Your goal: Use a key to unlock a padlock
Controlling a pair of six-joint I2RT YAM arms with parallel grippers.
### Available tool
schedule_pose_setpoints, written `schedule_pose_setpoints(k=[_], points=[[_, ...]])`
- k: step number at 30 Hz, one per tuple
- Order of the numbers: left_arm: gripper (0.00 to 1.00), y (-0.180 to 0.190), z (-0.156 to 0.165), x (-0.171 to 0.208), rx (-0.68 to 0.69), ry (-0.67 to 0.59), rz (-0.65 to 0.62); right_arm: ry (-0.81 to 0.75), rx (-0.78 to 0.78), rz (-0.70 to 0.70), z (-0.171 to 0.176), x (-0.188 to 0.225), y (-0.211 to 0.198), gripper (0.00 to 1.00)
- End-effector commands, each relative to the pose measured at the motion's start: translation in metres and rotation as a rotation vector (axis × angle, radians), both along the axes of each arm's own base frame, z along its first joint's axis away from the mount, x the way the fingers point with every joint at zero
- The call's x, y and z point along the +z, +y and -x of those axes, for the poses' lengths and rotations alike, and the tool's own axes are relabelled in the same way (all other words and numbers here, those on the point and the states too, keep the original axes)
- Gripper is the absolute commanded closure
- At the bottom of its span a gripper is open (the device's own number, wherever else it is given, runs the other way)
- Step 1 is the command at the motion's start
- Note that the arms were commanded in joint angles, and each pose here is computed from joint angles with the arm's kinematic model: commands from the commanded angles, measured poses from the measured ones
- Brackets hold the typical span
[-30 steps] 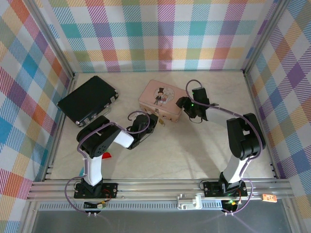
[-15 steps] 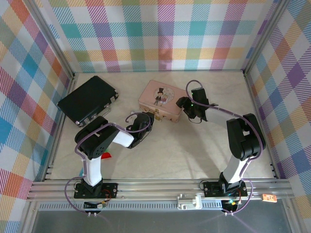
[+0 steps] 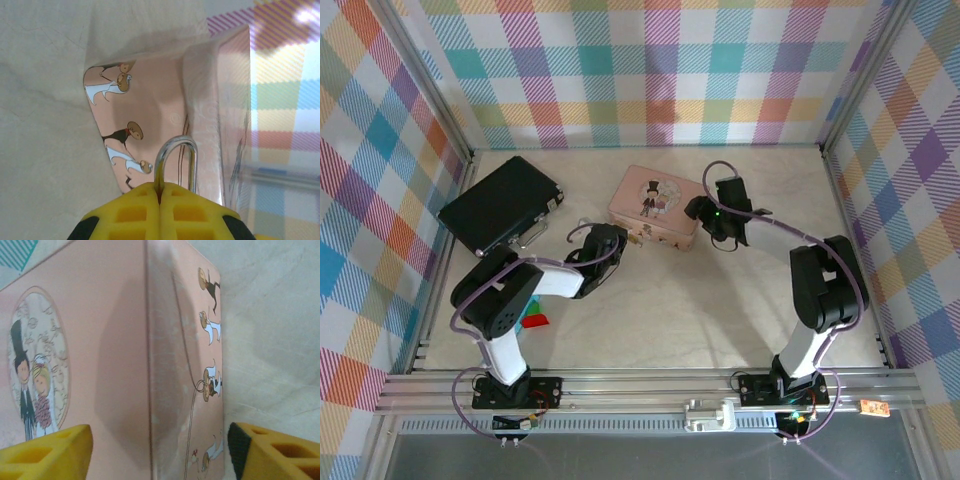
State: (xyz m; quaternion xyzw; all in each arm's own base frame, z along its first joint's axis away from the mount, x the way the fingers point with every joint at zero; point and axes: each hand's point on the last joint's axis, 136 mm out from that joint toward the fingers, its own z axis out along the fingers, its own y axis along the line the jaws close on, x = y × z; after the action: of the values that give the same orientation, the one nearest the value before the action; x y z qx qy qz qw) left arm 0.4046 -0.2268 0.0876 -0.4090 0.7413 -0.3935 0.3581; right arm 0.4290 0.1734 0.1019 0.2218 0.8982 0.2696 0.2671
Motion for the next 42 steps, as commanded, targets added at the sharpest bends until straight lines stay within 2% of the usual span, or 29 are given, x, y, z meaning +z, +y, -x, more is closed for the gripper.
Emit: schedule_pose_setpoints(k=[1, 6, 11, 16, 22, 29, 32, 36, 39, 42], points=[[1.0, 0.008, 0.015, 0.013, -0.115, 0.052, -0.168, -0.127, 0.095, 0.089, -0.004, 0.048, -0.004, 0.23], [1.0, 0.011, 0.045, 0.019, -0.298, 0.147, -0.35, -0.171, 0.198, 0.255, 0.01, 0.066, -0.018, 0.16], [1.0, 0.008, 0.076, 0.015, -0.474, 0.225, -0.467, -0.137, 0.214, 0.434, 0.034, 0.053, -0.048, 0.11], [1.0, 0.003, 0.105, 0.002, -0.637, 0.324, -0.672, -0.136, 0.194, 0.588, 0.05, 0.039, -0.081, 0.07], [1.0, -0.014, 0.114, -0.024, -0.746, 0.395, -0.732, -0.141, 0.117, 0.643, 0.053, 0.031, -0.109, 0.04], [0.99, -0.027, 0.107, -0.041, -0.759, 0.424, -0.776, -0.166, 0.104, 0.614, 0.06, 0.033, -0.11, 0.04], [0.77, -0.028, 0.104, -0.041, -0.751, 0.425, -0.778, -0.184, 0.107, 0.616, 0.062, 0.032, -0.112, 0.03], [0.35, -0.025, 0.097, -0.028, -0.7, 0.403, -0.781, -0.186, 0.118, 0.623, 0.062, 0.03, -0.116, 0.03], [0.19, -0.02, 0.089, -0.01, -0.659, 0.353, -0.799, -0.219, 0.098, 0.651, 0.056, 0.027, -0.125, 0.03], [0.14, -0.003, 0.085, 0.008, -0.594, 0.333, -0.836, -0.216, 0.031, 0.703, 0.051, 0.018, -0.145, 0.03]])
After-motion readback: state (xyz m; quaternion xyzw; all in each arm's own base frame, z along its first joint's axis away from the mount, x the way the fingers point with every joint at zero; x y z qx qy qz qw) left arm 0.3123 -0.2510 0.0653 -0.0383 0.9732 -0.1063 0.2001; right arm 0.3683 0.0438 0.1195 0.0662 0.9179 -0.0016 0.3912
